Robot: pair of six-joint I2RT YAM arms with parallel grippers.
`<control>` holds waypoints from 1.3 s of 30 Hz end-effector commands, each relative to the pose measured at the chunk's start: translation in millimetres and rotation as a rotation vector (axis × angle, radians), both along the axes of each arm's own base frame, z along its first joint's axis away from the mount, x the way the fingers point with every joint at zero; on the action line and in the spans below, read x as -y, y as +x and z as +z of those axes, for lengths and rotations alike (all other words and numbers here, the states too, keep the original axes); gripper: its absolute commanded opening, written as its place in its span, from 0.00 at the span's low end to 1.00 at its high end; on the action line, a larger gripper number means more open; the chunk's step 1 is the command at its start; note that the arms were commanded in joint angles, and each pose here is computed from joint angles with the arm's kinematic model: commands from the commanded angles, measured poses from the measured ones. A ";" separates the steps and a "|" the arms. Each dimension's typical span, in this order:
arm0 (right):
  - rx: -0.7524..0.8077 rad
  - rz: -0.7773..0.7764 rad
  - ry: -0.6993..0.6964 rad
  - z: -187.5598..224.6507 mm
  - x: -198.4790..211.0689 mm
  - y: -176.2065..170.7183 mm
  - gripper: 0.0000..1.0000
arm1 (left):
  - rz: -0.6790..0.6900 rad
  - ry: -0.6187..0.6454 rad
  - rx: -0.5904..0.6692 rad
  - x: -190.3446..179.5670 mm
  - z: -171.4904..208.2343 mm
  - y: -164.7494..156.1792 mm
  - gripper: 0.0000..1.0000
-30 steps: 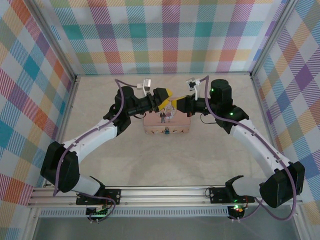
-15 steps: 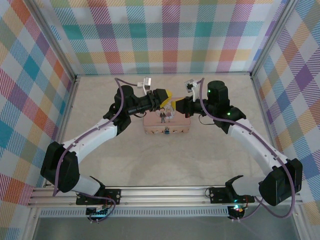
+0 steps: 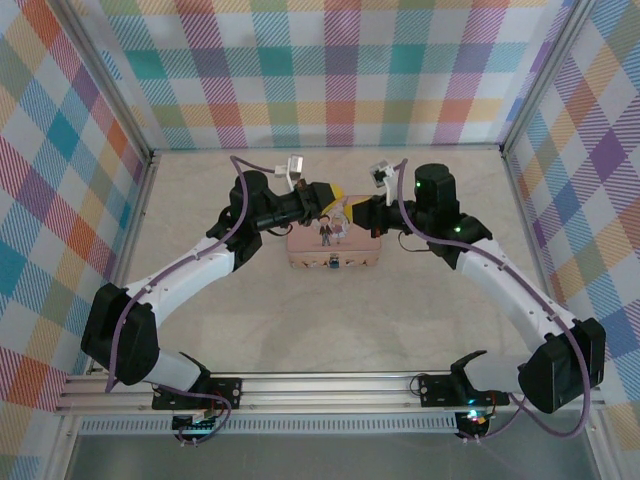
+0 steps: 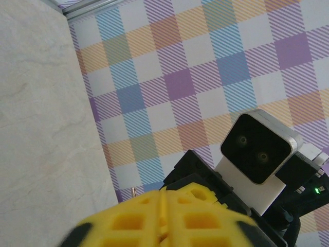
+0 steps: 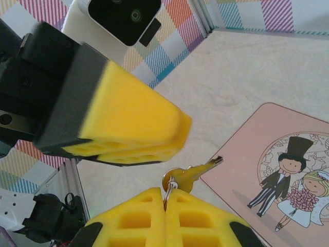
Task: Unlock a padlock with a key
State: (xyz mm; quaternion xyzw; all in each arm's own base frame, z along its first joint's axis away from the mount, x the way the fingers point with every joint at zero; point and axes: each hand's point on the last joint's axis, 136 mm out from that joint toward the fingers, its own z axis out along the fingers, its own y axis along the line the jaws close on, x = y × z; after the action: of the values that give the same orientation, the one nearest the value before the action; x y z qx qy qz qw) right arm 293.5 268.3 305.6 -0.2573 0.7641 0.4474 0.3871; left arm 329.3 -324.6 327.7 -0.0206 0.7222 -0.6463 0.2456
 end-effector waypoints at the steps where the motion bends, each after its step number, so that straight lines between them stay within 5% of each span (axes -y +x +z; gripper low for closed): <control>1: 0.040 0.016 0.002 6.5 0.7 -8.2 0.01 | 0.015 0.014 0.043 -4.7 14.2 -1.2 0.45; 4: 0.048 0.016 -0.002 8.4 1.5 -9.2 0.01 | 0.031 0.040 0.029 -7.2 6.1 -0.5 0.60; 12: 0.057 0.054 -0.002 8.7 -2.2 -11.7 0.00 | 0.001 0.022 0.018 -2.4 3.2 -5.0 0.74; 30: 0.087 0.034 0.020 13.2 -3.6 -4.0 0.00 | -0.059 -0.013 -0.011 12.9 1.2 -14.5 0.56; 39: 0.089 0.033 -0.002 6.3 -1.1 -6.5 0.00 | -0.057 -0.012 -0.024 14.8 -2.1 -13.3 0.32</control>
State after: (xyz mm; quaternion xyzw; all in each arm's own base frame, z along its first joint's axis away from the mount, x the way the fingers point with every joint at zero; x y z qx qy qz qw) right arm 292.1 267.9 309.4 -0.2716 0.7533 0.4436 0.4025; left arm 320.8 -334.4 320.0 -0.0245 0.7299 -0.6470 0.2190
